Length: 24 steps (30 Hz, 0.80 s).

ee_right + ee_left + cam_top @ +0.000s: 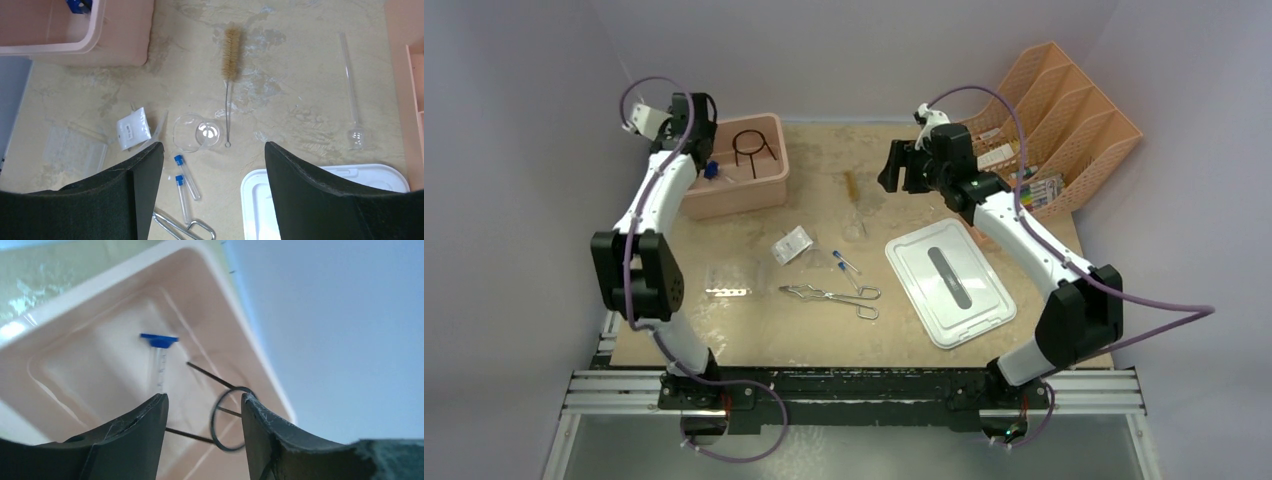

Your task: Organize the chemistry lab equipment

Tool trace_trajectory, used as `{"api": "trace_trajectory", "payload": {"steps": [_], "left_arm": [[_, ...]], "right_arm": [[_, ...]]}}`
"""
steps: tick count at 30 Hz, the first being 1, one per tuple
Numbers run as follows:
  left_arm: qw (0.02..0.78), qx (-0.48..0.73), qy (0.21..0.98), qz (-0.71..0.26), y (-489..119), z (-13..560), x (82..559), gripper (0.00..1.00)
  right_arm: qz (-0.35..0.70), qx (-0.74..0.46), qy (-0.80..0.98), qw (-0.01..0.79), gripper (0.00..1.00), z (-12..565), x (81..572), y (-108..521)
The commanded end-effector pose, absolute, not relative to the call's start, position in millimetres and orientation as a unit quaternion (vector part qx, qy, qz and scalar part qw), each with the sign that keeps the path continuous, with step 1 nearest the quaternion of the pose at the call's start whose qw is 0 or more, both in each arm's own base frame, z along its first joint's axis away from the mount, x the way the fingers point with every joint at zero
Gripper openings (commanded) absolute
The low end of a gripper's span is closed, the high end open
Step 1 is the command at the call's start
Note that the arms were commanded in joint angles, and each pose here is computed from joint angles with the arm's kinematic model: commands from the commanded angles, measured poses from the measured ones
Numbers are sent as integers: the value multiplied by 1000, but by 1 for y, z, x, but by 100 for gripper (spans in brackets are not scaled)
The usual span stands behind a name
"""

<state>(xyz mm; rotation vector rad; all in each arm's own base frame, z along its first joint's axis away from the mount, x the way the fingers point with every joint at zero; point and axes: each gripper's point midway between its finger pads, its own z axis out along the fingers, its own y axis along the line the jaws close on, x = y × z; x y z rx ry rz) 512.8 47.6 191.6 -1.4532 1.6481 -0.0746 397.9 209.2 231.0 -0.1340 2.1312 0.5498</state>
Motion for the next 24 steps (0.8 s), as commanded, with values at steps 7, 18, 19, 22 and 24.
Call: {"api": "trace_trajectory", "payload": {"steps": [7, 18, 19, 22, 24], "left_arm": [[559, -354, 744, -89, 18, 313, 456, 59], [529, -223, 799, -175, -33, 302, 414, 65], [528, -219, 801, -180, -35, 302, 412, 66], [521, -211, 806, -185, -38, 299, 407, 66], [520, -208, 808, -182, -38, 299, 404, 66]], "right_arm": [[181, -40, 898, 399, 73, 194, 432, 232], [143, -16, 943, 299, 58, 110, 458, 250], [140, -18, 946, 293, 59, 103, 459, 251], [135, -29, 950, 282, 63, 89, 463, 260], [132, -41, 952, 273, 63, 78, 462, 269]]}}
